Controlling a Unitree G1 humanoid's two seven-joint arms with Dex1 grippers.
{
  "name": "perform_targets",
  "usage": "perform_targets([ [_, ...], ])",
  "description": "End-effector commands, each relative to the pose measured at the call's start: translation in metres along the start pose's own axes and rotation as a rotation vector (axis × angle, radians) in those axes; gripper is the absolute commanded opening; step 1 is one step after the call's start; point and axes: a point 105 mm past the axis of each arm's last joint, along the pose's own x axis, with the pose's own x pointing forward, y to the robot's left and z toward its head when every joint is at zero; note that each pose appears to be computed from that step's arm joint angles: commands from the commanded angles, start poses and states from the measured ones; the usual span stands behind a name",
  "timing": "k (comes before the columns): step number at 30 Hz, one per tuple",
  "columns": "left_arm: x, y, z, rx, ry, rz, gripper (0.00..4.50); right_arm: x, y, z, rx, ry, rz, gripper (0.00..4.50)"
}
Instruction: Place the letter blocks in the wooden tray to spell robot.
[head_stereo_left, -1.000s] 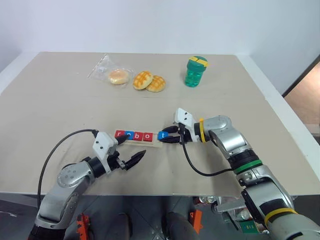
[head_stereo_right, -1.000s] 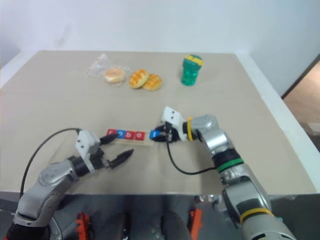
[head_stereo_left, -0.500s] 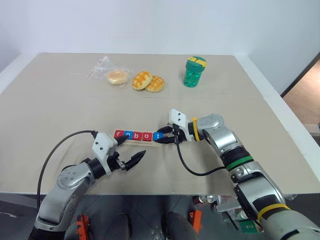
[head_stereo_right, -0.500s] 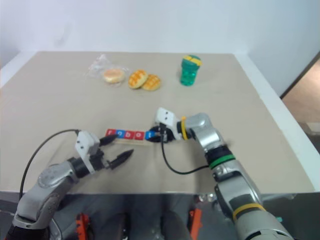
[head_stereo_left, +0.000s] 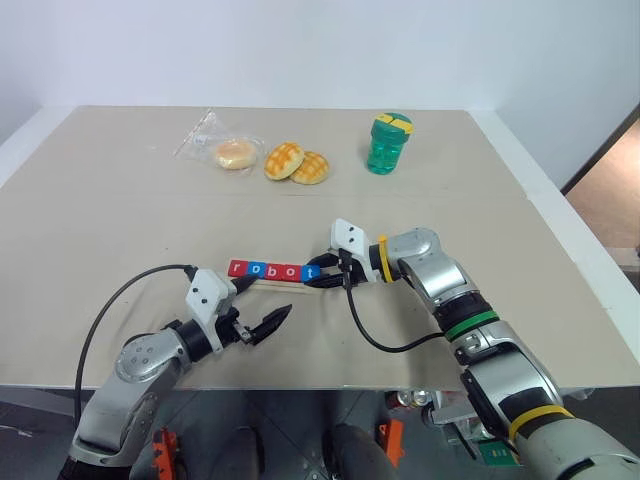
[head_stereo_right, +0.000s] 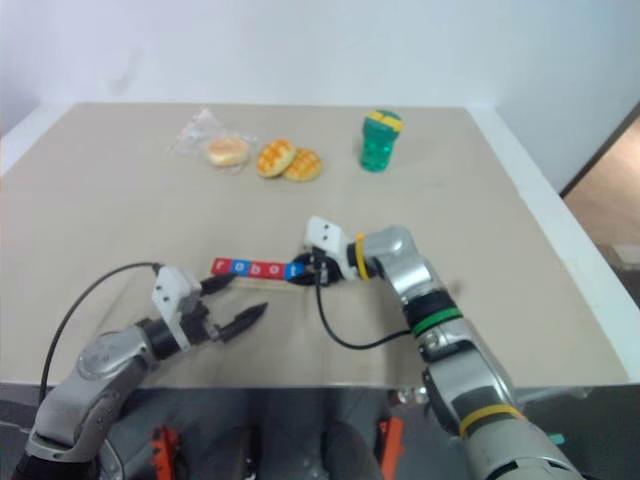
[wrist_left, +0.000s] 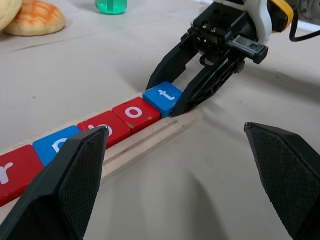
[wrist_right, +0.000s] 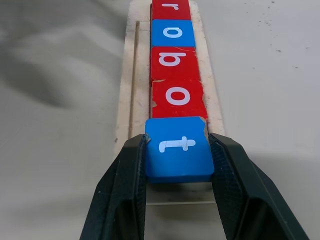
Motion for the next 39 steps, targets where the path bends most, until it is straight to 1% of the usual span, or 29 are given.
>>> perform_targets([
  [1,0.001,-0.004,0.01,0.035,-0.037,-0.011,4.5,-0.001,-0.004,0.009,-0.024,-0.007,-0.005,1.23],
  [6,0.001,-0.005,0.009,0.036,-0.033,-0.013,4.5,-0.001,-0.003,0.004,-0.005,0.009,-0.004,1.23],
  [7,0.001,-0.005,0.008,0.036,-0.032,-0.013,4.5,-0.001,-0.003,0.004,-0.002,0.009,-0.003,1.73],
  [22,0.001,-0.005,0.008,0.05,-0.037,-0.021,4.5,-0.002,-0.01,0.009,0.058,-0.018,-0.045,1.73],
  [23,0.001,-0.005,0.008,0.05,-0.037,-0.02,4.5,-0.002,-0.011,0.009,0.058,-0.018,-0.047,2.03],
  [25,0.001,-0.006,0.007,0.05,-0.035,-0.022,4.5,-0.002,-0.012,0.01,0.063,-0.02,-0.051,2.95],
  [26,0.001,-0.005,0.007,0.049,-0.035,-0.022,4.5,-0.002,-0.012,0.01,0.063,-0.019,-0.051,2.95],
  [27,0.001,-0.005,0.007,0.049,-0.034,-0.022,4.5,-0.002,-0.012,0.01,0.065,-0.019,-0.049,3.48],
  [28,0.001,-0.005,0.006,0.049,-0.031,-0.021,4.5,-0.002,-0.012,0.01,0.066,-0.02,-0.049,3.69],
  [30,0.0,-0.005,0.005,0.048,-0.028,-0.02,4.5,-0.002,-0.012,0.01,0.069,-0.021,-0.046,4.38],
  [33,0.0,-0.004,0.005,0.048,-0.027,-0.019,4.5,-0.002,-0.012,0.012,0.069,-0.026,-0.046,4.45],
  [39,-0.002,-0.003,0.005,0.051,-0.018,-0.017,4.5,-0.006,-0.012,0.031,0.074,-0.094,-0.055,4.45],
])
